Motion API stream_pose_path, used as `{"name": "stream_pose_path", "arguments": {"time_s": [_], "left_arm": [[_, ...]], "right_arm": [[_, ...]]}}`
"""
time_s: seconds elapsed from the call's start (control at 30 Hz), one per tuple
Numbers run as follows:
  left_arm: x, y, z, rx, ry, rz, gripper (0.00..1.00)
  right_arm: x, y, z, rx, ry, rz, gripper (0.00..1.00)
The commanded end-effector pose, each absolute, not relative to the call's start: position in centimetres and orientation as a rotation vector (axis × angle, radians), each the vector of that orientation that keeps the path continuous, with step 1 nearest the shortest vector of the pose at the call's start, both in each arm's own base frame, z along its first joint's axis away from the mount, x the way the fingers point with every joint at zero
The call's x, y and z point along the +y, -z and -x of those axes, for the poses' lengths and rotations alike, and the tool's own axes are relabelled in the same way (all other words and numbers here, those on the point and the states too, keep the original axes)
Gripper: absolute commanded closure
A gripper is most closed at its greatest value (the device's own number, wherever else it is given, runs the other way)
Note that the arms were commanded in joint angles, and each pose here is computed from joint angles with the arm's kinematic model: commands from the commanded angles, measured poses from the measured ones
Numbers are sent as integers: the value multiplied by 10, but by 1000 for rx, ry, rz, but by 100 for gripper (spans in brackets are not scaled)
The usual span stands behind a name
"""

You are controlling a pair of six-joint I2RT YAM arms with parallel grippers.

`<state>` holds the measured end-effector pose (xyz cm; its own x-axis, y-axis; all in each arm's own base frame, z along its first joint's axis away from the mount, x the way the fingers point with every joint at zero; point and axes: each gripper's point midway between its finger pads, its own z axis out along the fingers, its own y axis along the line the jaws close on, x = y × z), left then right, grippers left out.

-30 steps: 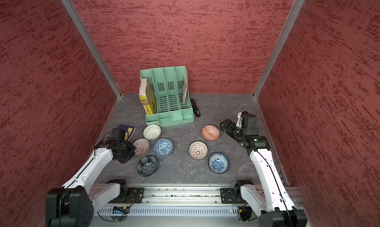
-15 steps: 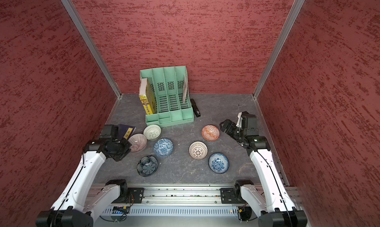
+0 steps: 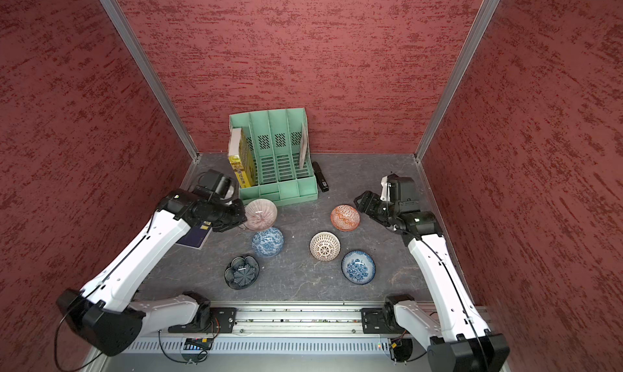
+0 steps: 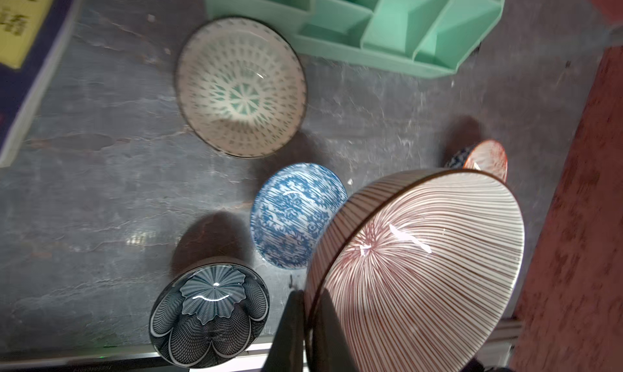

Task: Stack the bowls
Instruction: Pick up the bowl from the center of the board.

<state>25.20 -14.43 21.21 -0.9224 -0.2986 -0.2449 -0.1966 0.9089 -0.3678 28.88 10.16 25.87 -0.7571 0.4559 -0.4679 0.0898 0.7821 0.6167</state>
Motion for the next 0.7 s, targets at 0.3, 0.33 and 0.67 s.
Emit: {"name": "stream_pose_path", "arguments": {"time_s": [0.3,0.33,0.67], "left_arm": [[-264,-225,-257,2767,632,-113,100],[-268,-224,-256,2767,636,-128,100],[-277,-212,-255,2802,581,-157,100]], "right_arm": [[170,-277,-267,2494,-914,-199,42],[174,-275,-266,2504,-907,-187,43],[212,-240,-254,2705,-817,-21,45]]}}
